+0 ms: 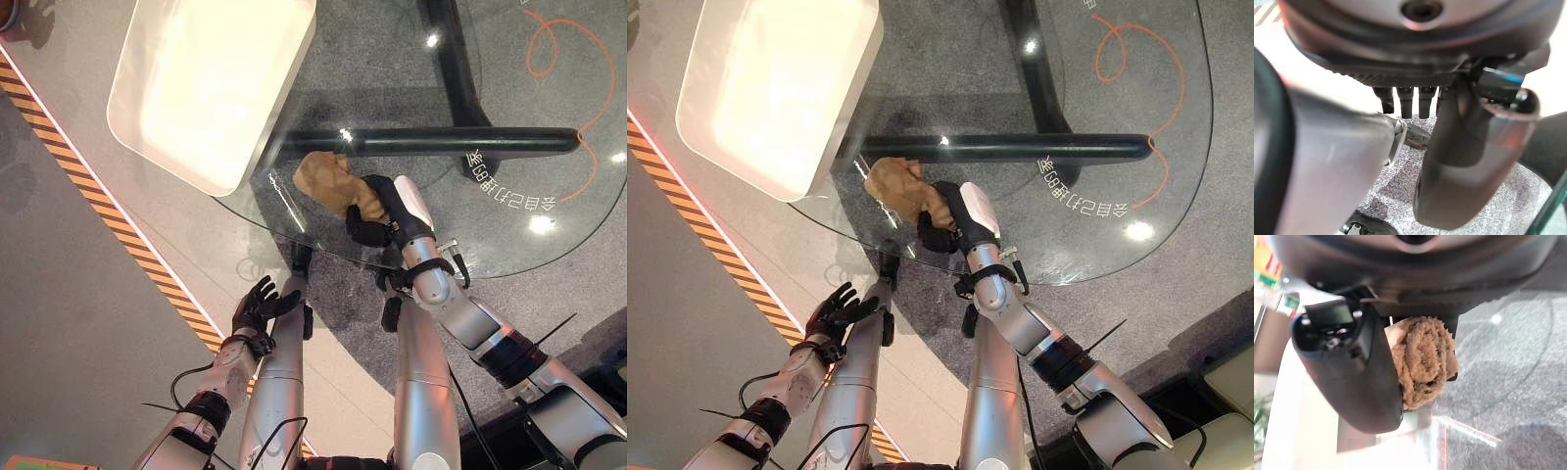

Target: Wipe the table with a cloth and put it in the basket.

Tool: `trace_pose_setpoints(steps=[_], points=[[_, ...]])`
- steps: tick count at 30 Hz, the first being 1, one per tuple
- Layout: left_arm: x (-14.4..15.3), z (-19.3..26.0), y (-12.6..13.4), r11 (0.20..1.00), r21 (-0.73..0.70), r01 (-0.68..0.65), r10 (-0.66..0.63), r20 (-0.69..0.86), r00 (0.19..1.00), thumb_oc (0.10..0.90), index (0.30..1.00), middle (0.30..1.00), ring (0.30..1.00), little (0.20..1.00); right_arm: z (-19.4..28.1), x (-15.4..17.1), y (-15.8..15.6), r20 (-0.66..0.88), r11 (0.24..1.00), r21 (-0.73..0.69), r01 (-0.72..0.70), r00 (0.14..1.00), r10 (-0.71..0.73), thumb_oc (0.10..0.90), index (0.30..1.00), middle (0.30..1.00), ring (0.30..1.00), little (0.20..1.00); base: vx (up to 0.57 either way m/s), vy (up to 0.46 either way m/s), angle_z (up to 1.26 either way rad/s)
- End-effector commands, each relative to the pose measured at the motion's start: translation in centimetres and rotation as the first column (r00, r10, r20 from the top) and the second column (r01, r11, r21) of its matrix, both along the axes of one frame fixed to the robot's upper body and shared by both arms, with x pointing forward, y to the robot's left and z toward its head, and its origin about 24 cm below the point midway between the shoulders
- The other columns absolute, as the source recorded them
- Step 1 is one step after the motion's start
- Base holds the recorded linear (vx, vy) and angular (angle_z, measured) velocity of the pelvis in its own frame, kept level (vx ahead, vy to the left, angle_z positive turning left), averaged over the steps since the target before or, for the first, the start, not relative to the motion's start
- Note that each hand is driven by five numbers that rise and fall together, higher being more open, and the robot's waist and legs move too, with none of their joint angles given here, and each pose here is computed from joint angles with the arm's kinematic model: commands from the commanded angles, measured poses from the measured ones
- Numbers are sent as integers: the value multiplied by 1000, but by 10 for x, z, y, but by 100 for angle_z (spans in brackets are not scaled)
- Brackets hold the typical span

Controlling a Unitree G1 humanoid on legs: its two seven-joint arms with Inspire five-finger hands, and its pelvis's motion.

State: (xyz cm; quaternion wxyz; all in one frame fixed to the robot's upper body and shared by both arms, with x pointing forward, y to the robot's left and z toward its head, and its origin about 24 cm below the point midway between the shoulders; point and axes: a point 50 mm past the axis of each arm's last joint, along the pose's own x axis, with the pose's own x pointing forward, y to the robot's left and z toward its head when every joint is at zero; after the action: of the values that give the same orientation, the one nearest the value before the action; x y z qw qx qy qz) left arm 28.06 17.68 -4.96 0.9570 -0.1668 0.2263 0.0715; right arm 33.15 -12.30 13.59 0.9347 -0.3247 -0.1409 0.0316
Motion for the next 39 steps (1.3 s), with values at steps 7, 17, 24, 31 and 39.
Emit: trace_pose_setpoints(steps=[7,17,24,31,39], points=[[-22,12,-3,993,-114,-6,31,224,974,800,900,900,900,900,49,-25,7,245,971,204,-125,967,73,100,300,300,300,200,-40,-55,2],[-37,42,-3,951,-297,80,47,399,916,800,900,900,900,900,39,-45,-15,257,950,292,-113,966,36,100,300,300,300,200,-40,-66,5],[-43,57,-7,933,-313,177,-11,468,884,800,900,900,900,900,44,-56,-19,288,921,328,-212,951,117,100,300,300,300,200,-5,-29,0],[-50,74,-1,879,-390,274,-30,528,848,800,900,900,900,900,58,-76,-30,366,835,396,-383,900,239,100,300,300,300,200,1,-14,0],[-49,84,-4,796,-496,346,-15,556,831,800,900,900,900,900,64,-92,-19,405,720,388,-576,808,428,100,300,300,300,200,4,1,0]])
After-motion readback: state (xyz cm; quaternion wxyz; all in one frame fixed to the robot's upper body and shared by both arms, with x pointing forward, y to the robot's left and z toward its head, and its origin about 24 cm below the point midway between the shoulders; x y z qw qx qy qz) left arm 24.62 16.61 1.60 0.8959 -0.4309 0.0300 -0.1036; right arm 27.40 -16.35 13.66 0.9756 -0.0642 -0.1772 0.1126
